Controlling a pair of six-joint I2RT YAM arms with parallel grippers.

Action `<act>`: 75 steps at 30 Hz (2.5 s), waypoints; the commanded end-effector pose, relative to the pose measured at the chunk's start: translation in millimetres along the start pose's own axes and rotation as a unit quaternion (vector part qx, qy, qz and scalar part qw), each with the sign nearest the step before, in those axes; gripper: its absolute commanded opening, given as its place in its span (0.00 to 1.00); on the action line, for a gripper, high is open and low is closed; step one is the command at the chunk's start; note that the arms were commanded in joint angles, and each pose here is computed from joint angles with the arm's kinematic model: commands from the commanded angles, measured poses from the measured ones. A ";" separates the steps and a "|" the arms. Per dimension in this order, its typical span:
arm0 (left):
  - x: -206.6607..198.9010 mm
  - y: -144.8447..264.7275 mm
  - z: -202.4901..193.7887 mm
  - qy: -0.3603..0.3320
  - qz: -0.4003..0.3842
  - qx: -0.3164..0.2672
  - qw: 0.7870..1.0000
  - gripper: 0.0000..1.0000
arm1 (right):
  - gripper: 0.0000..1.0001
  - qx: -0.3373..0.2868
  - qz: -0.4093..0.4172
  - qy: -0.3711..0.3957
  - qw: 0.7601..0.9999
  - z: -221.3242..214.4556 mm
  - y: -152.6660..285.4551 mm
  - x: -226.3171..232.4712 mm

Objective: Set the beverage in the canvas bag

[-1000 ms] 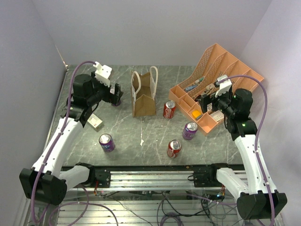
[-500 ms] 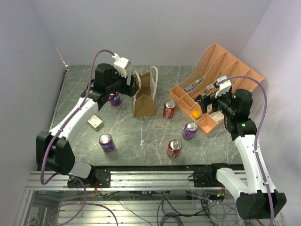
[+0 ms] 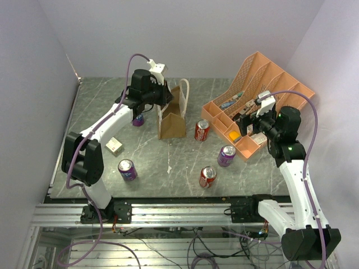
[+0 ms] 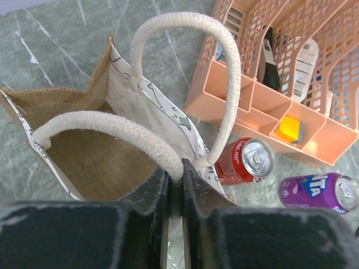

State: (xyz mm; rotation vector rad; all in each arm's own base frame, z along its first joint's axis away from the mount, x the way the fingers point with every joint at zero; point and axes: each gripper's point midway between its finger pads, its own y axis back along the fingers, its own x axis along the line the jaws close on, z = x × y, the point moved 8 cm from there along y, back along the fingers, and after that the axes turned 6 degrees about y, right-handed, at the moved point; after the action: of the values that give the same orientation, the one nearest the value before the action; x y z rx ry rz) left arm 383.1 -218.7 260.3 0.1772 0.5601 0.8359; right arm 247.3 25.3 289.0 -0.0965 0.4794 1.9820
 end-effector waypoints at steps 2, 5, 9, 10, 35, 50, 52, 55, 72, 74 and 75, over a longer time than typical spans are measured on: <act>-30.9 20.3 18.3 -0.011 -0.063 0.007 0.998 0.07 | 1.00 -0.001 0.004 0.007 1.000 -4.3 -3.4 -0.5; -37.5 27.9 3.5 -0.004 -0.082 0.054 0.995 0.07 | 1.00 0.003 0.008 0.008 1.000 -7.0 -5.5 0.0; -47.1 39.1 -14.4 0.029 -0.105 0.092 0.990 0.07 | 1.00 -0.004 0.041 0.016 0.999 -8.2 -7.1 6.1; -49.5 42.3 -17.4 0.036 -0.111 0.096 0.988 0.07 | 1.00 -0.004 0.047 0.015 0.999 -9.3 -7.9 7.2; -72.5 128.4 -81.2 0.005 -0.182 0.099 0.978 0.44 | 1.00 0.005 0.245 0.052 0.968 -14.1 -51.0 59.1; -61.1 157.0 -73.6 -0.127 -0.122 0.054 0.983 0.96 | 1.00 0.066 0.247 0.072 0.964 -31.6 -131.9 79.4; -61.0 162.9 -72.5 -0.149 -0.121 0.047 0.980 0.98 | 1.00 0.078 0.239 0.070 0.965 -34.9 -143.2 80.3; -60.8 170.9 -70.4 -0.172 -0.119 0.042 0.977 0.99 | 1.00 0.093 0.243 0.067 0.963 -38.5 -156.8 83.8; -47.1 183.4 -64.2 -0.182 -0.091 0.011 0.979 1.00 | 0.84 0.137 0.253 0.073 0.955 -59.4 -184.9 111.8; -45.5 181.4 -65.0 -0.181 -0.088 0.009 0.980 1.00 | 0.80 0.138 0.249 0.074 0.956 -59.8 -185.6 111.4; -45.0 181.2 -65.2 -0.181 -0.088 0.008 0.979 1.00 | 0.78 0.138 0.246 0.074 0.957 -59.5 -186.3 110.7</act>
State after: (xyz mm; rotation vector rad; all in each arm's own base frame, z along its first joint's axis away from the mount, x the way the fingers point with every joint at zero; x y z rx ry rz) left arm 203.2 -139.7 289.1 0.2915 0.2706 0.5854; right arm 341.3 162.1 143.9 0.0985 0.9843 2.4026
